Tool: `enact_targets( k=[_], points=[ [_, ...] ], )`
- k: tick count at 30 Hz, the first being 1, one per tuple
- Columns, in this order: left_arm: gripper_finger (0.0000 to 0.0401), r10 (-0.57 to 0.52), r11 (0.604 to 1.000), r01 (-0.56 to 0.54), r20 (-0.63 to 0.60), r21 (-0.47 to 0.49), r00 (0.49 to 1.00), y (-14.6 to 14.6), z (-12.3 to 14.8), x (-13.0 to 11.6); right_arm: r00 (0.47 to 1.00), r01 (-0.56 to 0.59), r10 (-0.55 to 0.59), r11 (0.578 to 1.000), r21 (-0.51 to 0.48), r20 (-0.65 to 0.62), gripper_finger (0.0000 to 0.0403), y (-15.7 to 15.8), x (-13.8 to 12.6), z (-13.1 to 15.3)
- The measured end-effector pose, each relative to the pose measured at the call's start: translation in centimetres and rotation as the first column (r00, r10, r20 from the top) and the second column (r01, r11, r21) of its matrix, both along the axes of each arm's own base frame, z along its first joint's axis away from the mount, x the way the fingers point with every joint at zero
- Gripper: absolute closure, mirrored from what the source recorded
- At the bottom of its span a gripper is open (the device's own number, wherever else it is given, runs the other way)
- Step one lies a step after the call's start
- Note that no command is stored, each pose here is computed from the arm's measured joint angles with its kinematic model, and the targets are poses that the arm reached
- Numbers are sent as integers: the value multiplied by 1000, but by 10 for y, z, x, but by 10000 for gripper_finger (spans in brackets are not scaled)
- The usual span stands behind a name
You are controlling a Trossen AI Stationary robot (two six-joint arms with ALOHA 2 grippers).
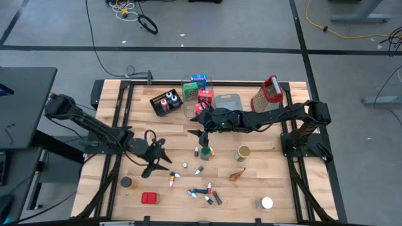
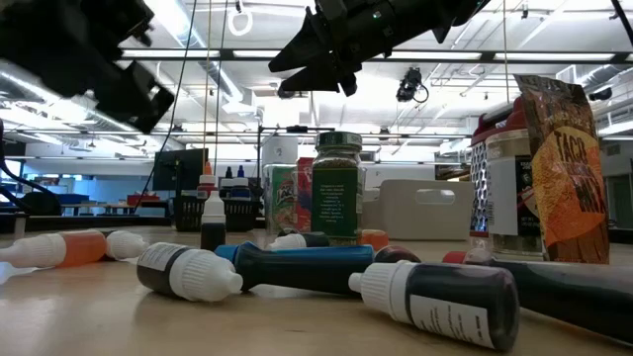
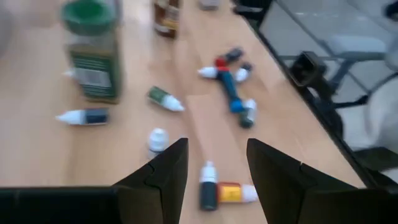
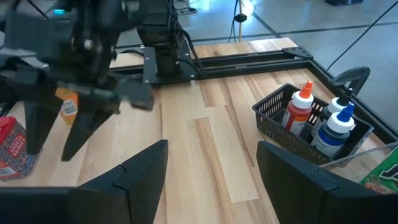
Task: Pick & Place Kitchen Items
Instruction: Put the small purple food coloring bottle into the black bin
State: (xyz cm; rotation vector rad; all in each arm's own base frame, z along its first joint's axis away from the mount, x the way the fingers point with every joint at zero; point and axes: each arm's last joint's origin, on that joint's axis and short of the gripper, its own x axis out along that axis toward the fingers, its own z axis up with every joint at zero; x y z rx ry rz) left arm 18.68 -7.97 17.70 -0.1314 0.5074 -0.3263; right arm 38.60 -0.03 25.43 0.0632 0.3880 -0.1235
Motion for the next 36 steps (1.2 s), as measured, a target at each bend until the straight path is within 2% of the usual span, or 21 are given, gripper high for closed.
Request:
enact_targets(
  k=[5, 13, 18, 24, 27, 30, 34, 36],
  points=[
    [228, -25, 1000, 26, 41, -15, 999, -11, -20, 1, 1000, 0, 0, 1000, 0, 11, 146, 0, 0, 1],
    [228, 16, 996, -7, -98, 87, 995, -19, -61, 15, 998, 0, 0, 1000, 0, 58, 146, 0, 2, 5],
    [228, 19, 997, -10, -110, 82, 994, -22, -73, 21, 993, 0, 0, 1000, 1, 120, 146, 0, 4, 11],
    [228, 32, 996, -19, -150, 86, 988, -22, -84, 22, 986, 4, -4, 1000, 0, 165, 146, 0, 5, 15],
    [228, 38, 995, -25, -146, 93, 989, -22, -84, 22, 984, 52, -50, 999, -6, 173, 146, -1, 5, 16],
    [230, 57, 988, -39, -122, 148, 991, -21, -84, 23, 980, 106, -108, 994, 25, 168, 146, -3, 4, 15],
    [254, 47, 985, -26, -119, 172, 992, -19, -84, 23, 970, 162, -174, 983, 81, 173, 146, -5, 4, 15],
    [274, 46, 985, -24, -126, 170, 991, -18, -85, 23, 970, 159, -170, 985, 73, 172, 146, -5, 4, 15]
  ],
)
